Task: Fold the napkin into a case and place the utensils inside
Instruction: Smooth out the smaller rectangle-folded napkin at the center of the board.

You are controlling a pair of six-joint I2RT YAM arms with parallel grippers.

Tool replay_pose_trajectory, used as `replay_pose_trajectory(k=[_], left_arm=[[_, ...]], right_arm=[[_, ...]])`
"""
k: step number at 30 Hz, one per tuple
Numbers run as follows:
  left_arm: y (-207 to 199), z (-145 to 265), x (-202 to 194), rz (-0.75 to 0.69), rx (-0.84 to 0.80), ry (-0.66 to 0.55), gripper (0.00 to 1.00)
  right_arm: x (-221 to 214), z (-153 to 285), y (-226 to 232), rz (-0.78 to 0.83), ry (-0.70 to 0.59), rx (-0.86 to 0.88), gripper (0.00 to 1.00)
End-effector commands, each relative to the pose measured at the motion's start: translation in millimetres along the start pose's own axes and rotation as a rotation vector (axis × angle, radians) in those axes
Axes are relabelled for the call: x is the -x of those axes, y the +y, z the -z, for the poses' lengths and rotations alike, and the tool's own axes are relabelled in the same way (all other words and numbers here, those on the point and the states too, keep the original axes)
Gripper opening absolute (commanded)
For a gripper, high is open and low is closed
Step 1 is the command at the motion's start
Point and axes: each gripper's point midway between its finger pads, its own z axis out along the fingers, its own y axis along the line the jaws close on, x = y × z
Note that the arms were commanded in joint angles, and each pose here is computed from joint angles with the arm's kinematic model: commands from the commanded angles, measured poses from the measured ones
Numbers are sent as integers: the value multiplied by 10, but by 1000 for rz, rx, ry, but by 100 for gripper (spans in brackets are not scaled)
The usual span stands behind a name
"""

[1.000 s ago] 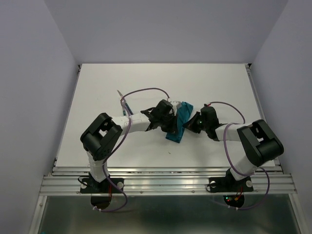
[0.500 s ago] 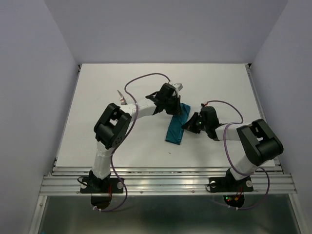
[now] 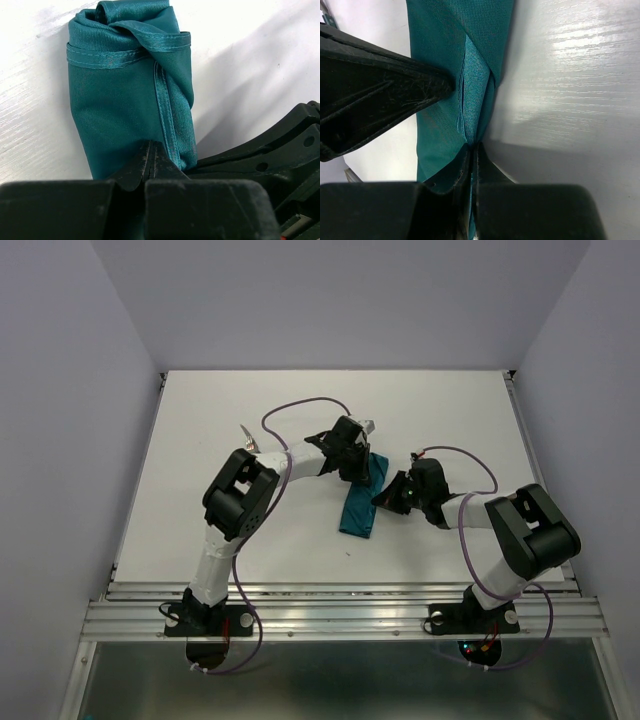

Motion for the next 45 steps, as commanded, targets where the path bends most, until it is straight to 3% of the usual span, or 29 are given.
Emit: replay_pose_trajectory(k=[1,14,30,45], left_arm=[[-90,9,106,-24,-19,-12,0],[-91,-170,252,-1,-19,-47,0],[-94,387,783,45,46,-232,0],[-39,137,835,88,33,-214,0]], right_arm=[[-70,-8,-106,22,34,-38,1],[-149,52,-78,53,66,-9,1],[-170,52,-89,59,77,-11,1],[-152,67,-93,58,70,-21,1]])
